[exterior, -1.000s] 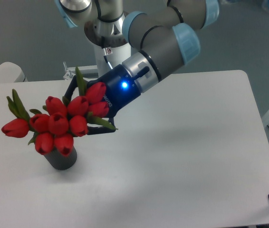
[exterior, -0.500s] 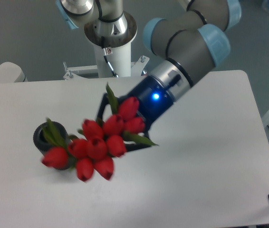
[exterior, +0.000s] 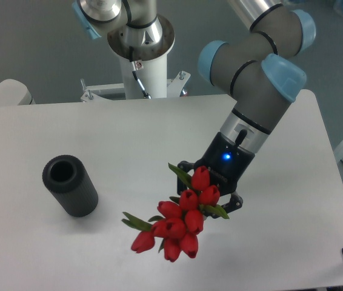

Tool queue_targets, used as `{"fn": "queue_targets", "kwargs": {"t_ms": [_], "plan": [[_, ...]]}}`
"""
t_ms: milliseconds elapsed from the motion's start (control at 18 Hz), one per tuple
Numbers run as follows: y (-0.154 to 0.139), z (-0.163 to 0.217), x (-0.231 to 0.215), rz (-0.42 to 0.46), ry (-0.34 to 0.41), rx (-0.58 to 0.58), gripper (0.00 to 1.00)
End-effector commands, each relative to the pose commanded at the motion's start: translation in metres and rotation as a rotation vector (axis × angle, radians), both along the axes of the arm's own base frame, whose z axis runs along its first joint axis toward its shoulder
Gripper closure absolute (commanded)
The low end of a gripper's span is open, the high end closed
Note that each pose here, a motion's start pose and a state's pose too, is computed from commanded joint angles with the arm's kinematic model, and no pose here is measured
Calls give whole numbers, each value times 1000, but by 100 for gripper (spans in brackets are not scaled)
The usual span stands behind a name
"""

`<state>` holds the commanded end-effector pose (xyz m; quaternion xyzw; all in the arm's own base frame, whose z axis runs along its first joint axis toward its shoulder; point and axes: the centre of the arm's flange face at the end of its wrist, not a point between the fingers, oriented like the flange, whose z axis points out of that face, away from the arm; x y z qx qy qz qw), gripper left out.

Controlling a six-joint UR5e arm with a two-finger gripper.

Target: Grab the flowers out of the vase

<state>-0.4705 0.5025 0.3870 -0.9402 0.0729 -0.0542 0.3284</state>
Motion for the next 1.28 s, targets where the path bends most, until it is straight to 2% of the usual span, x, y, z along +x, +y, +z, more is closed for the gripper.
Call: {"fn": "queue_targets", "kwargs": {"t_ms": [222,278,444,556,667,944,1056,1278], "plan": [[-13,-17,-10,-18,99,-231,81],[-10,-17,-9,-21,116,-268,83],[6,-20,-11,-42,148,-301,81],[15,-24,-6,-112,239,-395,80],[29,-28,6,-161,293,-476,80],[35,-38,3,-191,311,-558,81],[36,-38,6,-234,329,-569,81],[35,-36,6,-244,329,-570,81]]}}
